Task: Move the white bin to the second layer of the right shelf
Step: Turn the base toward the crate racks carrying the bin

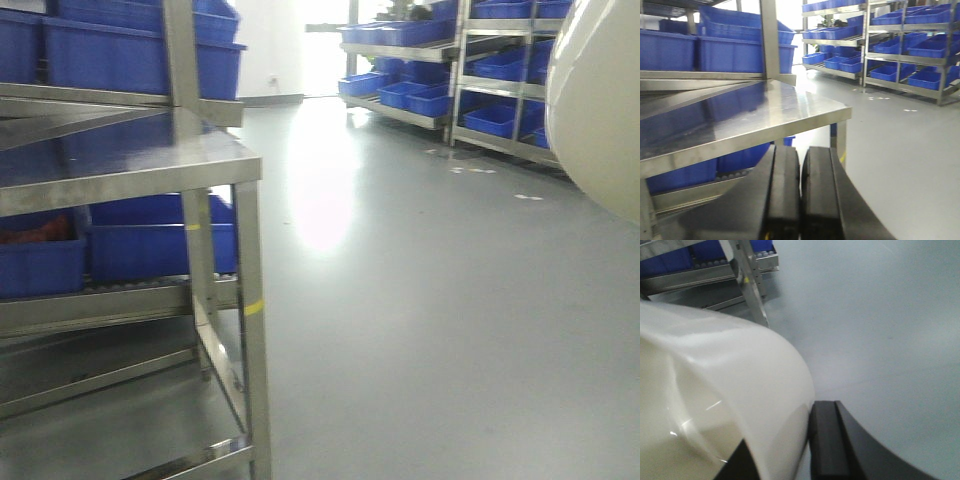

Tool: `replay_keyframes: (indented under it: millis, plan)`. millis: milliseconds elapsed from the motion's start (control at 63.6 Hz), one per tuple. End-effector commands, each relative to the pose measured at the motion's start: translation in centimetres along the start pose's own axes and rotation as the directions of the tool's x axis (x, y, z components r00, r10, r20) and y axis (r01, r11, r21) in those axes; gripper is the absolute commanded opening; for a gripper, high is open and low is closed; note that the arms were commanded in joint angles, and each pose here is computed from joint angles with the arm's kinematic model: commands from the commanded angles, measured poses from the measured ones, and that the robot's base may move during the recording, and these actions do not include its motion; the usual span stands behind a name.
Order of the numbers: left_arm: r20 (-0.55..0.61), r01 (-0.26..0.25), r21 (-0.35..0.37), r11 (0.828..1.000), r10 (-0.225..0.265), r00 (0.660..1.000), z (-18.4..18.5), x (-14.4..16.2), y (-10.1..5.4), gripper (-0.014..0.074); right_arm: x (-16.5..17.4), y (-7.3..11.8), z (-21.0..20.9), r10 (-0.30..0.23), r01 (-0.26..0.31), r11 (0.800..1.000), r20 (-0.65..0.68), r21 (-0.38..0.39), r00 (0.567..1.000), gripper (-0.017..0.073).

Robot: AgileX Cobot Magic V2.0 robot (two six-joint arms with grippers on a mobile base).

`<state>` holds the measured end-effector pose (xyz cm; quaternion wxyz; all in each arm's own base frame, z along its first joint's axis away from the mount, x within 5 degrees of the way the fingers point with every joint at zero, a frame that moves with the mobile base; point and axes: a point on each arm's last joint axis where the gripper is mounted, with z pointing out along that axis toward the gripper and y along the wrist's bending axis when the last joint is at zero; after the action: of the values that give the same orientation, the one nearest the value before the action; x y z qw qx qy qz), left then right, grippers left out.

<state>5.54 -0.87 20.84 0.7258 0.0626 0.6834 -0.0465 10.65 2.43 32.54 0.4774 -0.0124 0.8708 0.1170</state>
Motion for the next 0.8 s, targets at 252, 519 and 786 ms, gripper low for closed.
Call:
replay_keyframes:
  millis: [252, 519, 786]
  plan:
    - [0.073, 0.014, -0.004, 1.0, -0.013, 0.997, -0.07, 0.22, 0.04, 0.0085, -1.7, 0.27, -0.76, 0.007, -0.005, 1.0, 0.129, -0.015, 0.992, 0.0056]
    - [0.073, 0.014, -0.004, 1.0, -0.013, 0.997, -0.07, 0.22, 0.04, 0.0085, -1.7, 0.27, -0.76, 0.007, -0.005, 1.0, 0.129, -0.015, 0.992, 0.0056]
    - [0.073, 0.014, -0.004, 1.0, -0.013, 0.997, -0.07, 0.22, 0.04, 0.0085, -1.7, 0.27, -0.76, 0.007, -0.005, 1.0, 0.129, -0.015, 0.992, 0.0056]
